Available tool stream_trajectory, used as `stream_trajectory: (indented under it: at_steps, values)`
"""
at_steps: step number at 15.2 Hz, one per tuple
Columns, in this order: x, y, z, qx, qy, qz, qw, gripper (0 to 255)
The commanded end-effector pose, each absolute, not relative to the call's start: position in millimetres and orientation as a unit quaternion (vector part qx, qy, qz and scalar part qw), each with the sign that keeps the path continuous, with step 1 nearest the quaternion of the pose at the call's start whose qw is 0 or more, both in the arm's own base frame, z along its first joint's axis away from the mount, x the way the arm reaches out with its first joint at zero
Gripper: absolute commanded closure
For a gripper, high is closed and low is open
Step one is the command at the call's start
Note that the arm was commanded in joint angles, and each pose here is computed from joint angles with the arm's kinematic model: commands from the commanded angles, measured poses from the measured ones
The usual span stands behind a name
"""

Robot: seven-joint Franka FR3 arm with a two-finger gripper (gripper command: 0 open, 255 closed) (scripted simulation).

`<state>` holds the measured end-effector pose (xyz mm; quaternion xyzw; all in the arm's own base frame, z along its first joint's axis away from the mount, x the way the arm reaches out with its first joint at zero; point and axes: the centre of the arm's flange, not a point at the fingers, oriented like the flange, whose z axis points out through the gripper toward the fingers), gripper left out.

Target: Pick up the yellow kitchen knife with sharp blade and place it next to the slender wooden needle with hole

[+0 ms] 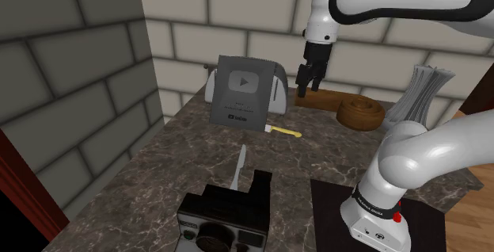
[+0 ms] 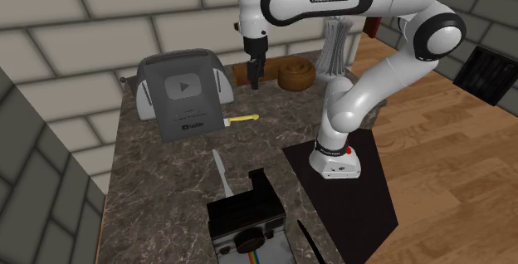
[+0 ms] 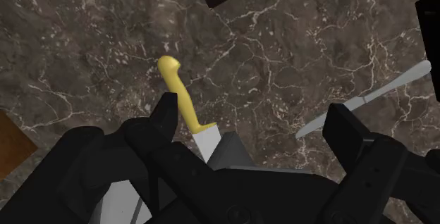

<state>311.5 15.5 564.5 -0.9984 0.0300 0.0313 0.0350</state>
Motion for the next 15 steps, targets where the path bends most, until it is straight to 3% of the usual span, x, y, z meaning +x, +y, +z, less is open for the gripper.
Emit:
stream_trajectory:
  at_steps: [1,15]
  values:
    - [311.5,15.5,564.5,-0.998,0.030,0.031,0.035,0]
    - [367.6,7.6,405.0,-0.985,-0.151,-0.075,-0.043,0]
